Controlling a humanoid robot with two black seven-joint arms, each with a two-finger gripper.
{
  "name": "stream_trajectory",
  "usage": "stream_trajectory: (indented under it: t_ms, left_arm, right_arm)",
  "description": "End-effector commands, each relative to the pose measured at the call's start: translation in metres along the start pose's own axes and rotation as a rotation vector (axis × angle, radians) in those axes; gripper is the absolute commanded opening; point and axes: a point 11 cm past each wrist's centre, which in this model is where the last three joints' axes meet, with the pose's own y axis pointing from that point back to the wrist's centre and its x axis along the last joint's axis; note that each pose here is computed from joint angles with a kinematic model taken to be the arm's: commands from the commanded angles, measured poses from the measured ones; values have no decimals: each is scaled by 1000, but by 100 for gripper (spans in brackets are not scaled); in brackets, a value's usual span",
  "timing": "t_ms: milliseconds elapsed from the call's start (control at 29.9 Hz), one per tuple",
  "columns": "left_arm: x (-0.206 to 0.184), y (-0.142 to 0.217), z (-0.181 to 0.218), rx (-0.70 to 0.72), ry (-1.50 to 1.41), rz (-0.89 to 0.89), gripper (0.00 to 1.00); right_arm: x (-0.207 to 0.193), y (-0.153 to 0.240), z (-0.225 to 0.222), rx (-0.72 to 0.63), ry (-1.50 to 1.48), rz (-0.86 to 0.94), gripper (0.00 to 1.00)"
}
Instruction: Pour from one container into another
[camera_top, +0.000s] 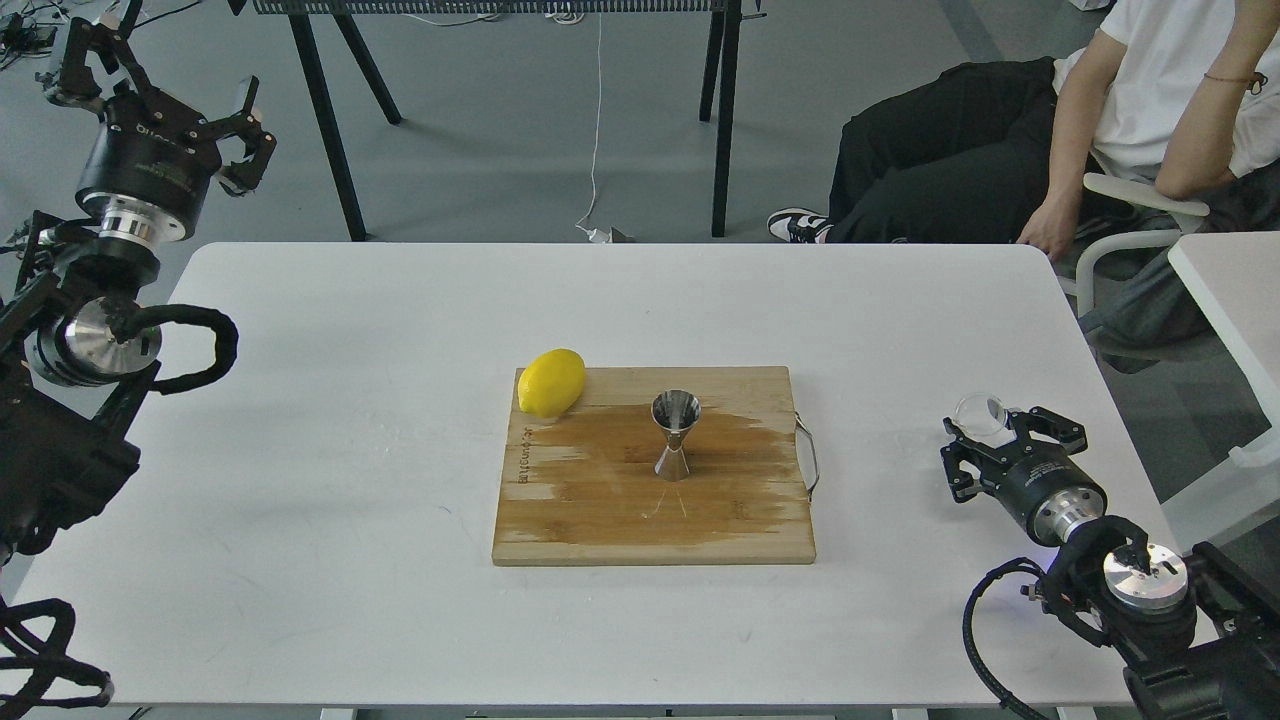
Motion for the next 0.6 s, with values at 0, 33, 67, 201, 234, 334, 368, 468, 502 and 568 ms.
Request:
stream_trajectory:
  t_ms: [0,33,67,201,234,334,368,468,502,568]
  left_arm:
    - [-1,0,-1,1,0,-2,100]
    - [0,0,-1,2,0,-2,100]
    - [1,0,0,2,-1,-2,100]
    - [-1,-1,1,-1,1,-7,100]
    - [-2,-3,2,-3,-1,-8,100]
    - [-4,-5,5,-6,-2,-12,100]
    - [-4,-5,5,-4,-2,-12,100]
    - [-4,-5,3,-4,-1,-10,100]
    - [-4,-5,4,-5,-1,-10,100]
    - [-4,-5,3,-5,-2,-8,100]
  right_arm:
    - [1,-4,4,-4,-29,5,28]
    - [0,-6,7,-6,-38,1,28]
    - [-2,-6,8,-6,-39,-3,28]
    - [-3,-8,12,-13,-46,-7,30]
    - [-4,-9,15,-18,-48,-11,30]
    - [-4,-9,20,-25,-54,-11,33]
    - [-4,-9,20,-25,-55,-10,36]
    - [-4,-9,20,-25,-54,-11,41]
    - [-4,-9,20,-24,-54,-14,44]
    - [-4,-9,20,-24,-54,-17,46]
